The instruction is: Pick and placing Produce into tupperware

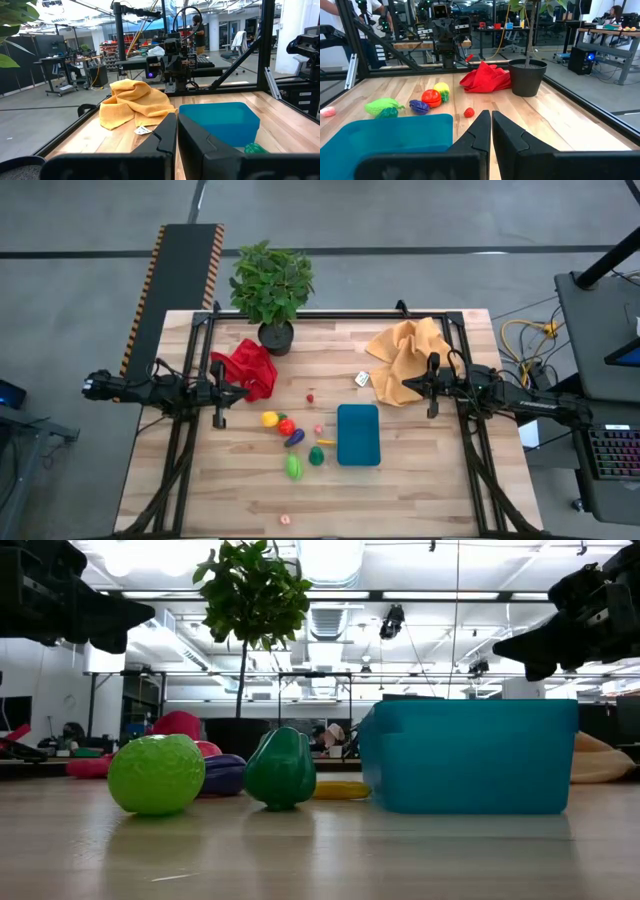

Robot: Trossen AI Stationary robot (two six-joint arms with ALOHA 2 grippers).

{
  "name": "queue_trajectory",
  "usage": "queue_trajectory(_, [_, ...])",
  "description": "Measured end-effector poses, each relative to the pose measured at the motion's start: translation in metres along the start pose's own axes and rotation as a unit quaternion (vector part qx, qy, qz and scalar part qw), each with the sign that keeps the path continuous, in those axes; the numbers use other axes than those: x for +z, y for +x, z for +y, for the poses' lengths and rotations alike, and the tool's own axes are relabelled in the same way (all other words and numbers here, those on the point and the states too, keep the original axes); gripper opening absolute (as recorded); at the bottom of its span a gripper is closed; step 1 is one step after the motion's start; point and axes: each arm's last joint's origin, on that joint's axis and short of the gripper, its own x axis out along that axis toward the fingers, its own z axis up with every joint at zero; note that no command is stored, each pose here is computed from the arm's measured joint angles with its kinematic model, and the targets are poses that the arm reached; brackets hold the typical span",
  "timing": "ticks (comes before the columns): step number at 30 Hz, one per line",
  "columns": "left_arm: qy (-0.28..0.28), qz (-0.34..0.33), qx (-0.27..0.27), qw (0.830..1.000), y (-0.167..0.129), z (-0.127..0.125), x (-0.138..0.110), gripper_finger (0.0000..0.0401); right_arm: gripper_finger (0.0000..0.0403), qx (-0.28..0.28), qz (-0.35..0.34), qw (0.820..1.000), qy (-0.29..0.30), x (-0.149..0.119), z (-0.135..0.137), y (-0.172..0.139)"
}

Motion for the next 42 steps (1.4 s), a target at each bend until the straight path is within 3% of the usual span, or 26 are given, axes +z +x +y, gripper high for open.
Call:
queue_trajectory(30, [-0.002,-0.001,0.000,1.000,0.000,0.000,0.000,0.0000,0.0009,0.000,-0.007,1.000,-0.022,0.001,0.000,0.000])
queue_trajectory(33, [0.000,-0.002,0.000,1.000,0.000,0.000,0.000,0.0000,0.0009,0.000,-0.008,1.000,0.005,0.002,0.000,0.000])
queue_trajectory(38, [0.009,-0.046,0.014,0.999,0.000,0.002,0.009,0.0000,0.0009,0.002,-0.018,0.994,0.109,0.004,0.000,0.000])
queue_trajectory(42, [0.014,-0.084,0.031,0.996,-0.001,0.003,0.017,0.0000,0.0009,-0.011,-0.098,0.992,0.081,0.019,-0.001,-0.002])
